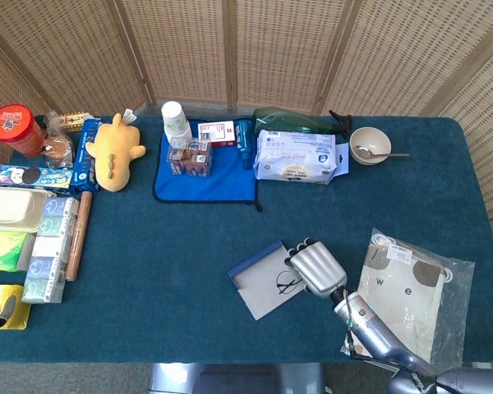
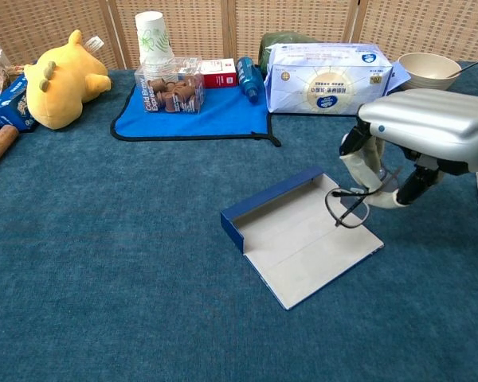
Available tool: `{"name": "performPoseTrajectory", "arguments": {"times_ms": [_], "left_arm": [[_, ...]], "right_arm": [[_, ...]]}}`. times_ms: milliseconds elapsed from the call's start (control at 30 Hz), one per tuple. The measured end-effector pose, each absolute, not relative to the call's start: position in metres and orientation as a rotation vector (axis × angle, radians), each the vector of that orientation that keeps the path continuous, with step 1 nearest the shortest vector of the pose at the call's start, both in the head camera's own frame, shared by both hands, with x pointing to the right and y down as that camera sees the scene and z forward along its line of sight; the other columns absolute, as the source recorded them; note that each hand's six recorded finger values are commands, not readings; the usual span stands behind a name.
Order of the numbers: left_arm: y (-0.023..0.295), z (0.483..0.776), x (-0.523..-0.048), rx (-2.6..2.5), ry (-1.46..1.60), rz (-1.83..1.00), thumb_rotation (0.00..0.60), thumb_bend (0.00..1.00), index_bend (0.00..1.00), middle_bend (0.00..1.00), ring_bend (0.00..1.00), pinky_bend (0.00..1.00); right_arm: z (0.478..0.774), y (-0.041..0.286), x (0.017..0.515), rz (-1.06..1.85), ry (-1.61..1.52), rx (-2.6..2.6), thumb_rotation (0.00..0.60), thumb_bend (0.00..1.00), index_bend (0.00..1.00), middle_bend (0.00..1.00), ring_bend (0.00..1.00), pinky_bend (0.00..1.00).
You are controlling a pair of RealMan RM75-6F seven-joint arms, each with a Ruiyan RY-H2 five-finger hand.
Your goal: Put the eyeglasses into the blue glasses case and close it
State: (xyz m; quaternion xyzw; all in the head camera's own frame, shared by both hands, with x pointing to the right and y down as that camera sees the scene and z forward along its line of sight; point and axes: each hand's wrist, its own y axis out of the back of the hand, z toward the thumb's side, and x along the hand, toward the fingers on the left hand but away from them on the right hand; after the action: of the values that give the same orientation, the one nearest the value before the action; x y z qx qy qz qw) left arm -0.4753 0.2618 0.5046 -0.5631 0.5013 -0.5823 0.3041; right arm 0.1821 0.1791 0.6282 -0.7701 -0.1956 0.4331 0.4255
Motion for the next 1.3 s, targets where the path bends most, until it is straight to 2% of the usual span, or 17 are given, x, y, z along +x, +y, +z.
{"name": "performPoseTrajectory", "arguments": {"times_ms": [500,1300], "left_arm": [[0.266,0.504,-0.479,-1.489,1.335,-1.547,0.600,0.29,0.17,0.09,0.00,0.00],[0.271,0.504,-0.485,-1.490,1.347,-1.547,0.600,0.29,0.17,0.09,0.00,0.00]], "right_arm": [[0.633,0.205,0.142,1.006,-0.390,-1.978,0.600,0.28,0.71,0.56,0.53,0.42],[0.664,0.195,0.139,1.086,-0.377,-1.950,0.600,0.27,0.70,0.56,0.52,0.42]]}}
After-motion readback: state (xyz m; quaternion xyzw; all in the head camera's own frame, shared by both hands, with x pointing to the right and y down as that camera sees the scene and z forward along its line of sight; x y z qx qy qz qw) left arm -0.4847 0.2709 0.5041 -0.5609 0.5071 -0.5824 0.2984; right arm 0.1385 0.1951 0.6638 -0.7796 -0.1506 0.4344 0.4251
